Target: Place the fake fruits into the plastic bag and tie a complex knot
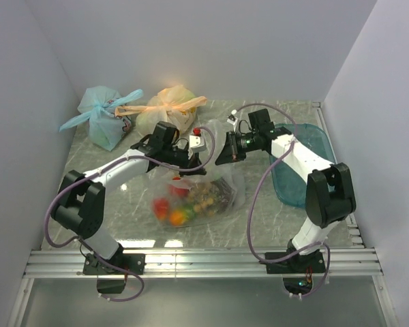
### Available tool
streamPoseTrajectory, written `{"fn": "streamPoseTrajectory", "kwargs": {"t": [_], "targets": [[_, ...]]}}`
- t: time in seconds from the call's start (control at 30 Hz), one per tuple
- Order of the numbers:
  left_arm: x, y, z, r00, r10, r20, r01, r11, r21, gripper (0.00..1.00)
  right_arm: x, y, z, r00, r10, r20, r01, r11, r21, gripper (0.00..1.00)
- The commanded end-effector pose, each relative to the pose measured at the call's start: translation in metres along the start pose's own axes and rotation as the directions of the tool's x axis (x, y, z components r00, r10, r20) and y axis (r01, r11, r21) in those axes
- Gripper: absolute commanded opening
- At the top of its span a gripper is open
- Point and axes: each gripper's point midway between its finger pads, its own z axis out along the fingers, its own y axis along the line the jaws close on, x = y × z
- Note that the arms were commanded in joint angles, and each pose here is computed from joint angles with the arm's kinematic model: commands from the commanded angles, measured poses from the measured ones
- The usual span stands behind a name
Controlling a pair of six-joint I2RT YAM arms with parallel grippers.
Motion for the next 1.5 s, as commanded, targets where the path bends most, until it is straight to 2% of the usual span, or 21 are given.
{"fn": "streamPoseTrajectory", "kwargs": {"t": [0.0,0.1,0.23,0.3,0.43,0.47,0.53,0.57,0.63,0.7,0.73,0.77,0.8,0.9,1.03,1.1,1.17,1.23,1.3,1.43,1.47], "targets": [[-0.001,-0.003,-0.003,0.999,0.038,-0.012,-0.039,0.997,-0.064,0.05,-0.018,-0.028,0.0,0.968,0.171,0.183,-0.205,0.961,0.184,0.0],[0.016,-0.008,0.002,0.995,0.078,-0.067,-0.084,0.993,-0.086,0.03,0.004,-0.047,0.003,0.941,0.274,0.197,-0.32,0.911,0.261,0.0],[0.035,-0.015,0.01,0.986,0.119,-0.118,-0.131,0.986,-0.1,0.0,0.02,-0.064,0.008,0.92,0.334,0.206,-0.388,0.854,0.347,0.0],[0.046,-0.02,0.014,0.983,0.123,-0.14,-0.138,0.985,-0.105,0.01,0.019,-0.064,0.009,0.922,0.325,0.212,-0.383,0.853,0.355,0.0],[0.037,-0.017,0.011,0.983,0.145,-0.117,-0.161,0.975,-0.15,0.03,0.018,-0.066,0.006,0.944,0.255,0.208,-0.32,0.858,0.402,0.0],[0.033,-0.021,0.009,0.985,0.135,-0.109,-0.15,0.979,-0.139,0.09,0.018,-0.066,0.004,0.953,0.227,0.202,-0.293,0.862,0.413,0.0],[-0.008,-0.027,0.0,0.991,0.129,-0.031,-0.132,0.98,-0.145,0.2,0.018,-0.058,0.004,0.965,0.181,0.188,-0.244,0.883,0.402,0.0],[-0.037,-0.037,-0.007,0.991,0.133,0.02,-0.13,0.986,-0.105,0.33,0.019,-0.055,0.005,0.974,0.15,0.17,-0.206,0.897,0.392,0.0],[-0.071,-0.051,-0.026,0.99,0.114,0.079,-0.108,0.992,-0.072,0.45,0.02,-0.047,0.008,0.982,0.118,0.148,-0.164,0.92,0.356,0.0],[-0.103,-0.063,-0.047,0.987,0.109,0.116,-0.104,0.993,-0.052,0.69,0.023,-0.043,0.011,0.989,0.087,0.122,-0.124,0.932,0.34,0.0],[-0.116,-0.07,-0.06,0.983,0.113,0.141,-0.106,0.993,-0.056,0.71,0.022,-0.044,0.012,0.99,0.076,0.119,-0.112,0.933,0.341,0.0],[-0.129,-0.072,-0.071,0.98,0.119,0.162,-0.108,0.992,-0.072,0.89,0.024,-0.043,0.014,0.993,0.054,0.103,-0.086,0.936,0.342,0.0],[-0.132,-0.068,-0.086,0.98,0.097,0.176,-0.081,0.992,-0.099,0.97,0.026,-0.043,0.015,0.995,0.044,0.095,-0.074,0.937,0.342,0.0],[-0.146,-0.06,-0.135,0.971,0.07,0.23,-0.026,0.981,-0.192,0.99,0.029,-0.043,0.016,0.997,0.014,0.073,-0.038,0.937,0.347,0.0],[-0.127,-0.067,-0.186,0.982,0.082,0.172,-0.023,0.948,-0.319,0.99,0.033,-0.039,0.017,0.999,-0.02,0.048,0.002,0.94,0.342,0.0],[-0.124,-0.076,-0.205,0.98,0.08,0.181,-0.011,0.935,-0.354,0.99,0.034,-0.036,0.017,0.999,-0.04,0.037,0.026,0.94,0.342,0.0],[-0.111,-0.092,-0.205,0.986,0.031,0.165,0.025,0.946,-0.324,0.99,0.036,-0.035,0.017,0.998,-0.058,0.02,0.048,0.938,0.342,0.0],[-0.1,-0.108,-0.201,0.988,0.061,0.145,-0.016,0.957,-0.289,0.99,0.038,-0.037,0.019,0.998,-0.064,0.012,0.056,0.937,0.345,0.0],[-0.078,-0.111,-0.193,0.991,0.017,0.136,0.021,0.962,-0.273,0.99,0.039,-0.039,0.021,0.998,-0.06,0.003,0.055,0.935,0.349,0.0],[-0.036,-0.108,-0.18,0.996,0.056,0.073,-0.035,0.962,-0.27,0.99,0.038,-0.035,0.022,0.997,-0.073,0.002,0.068,0.937,0.343,0.0],[-0.021,-0.105,-0.174,0.997,0.031,0.065,-0.013,0.965,-0.261,0.99,0.038,-0.035,0.022,0.997,-0.076,0.001,0.071,0.937,0.343,0.0]]}}
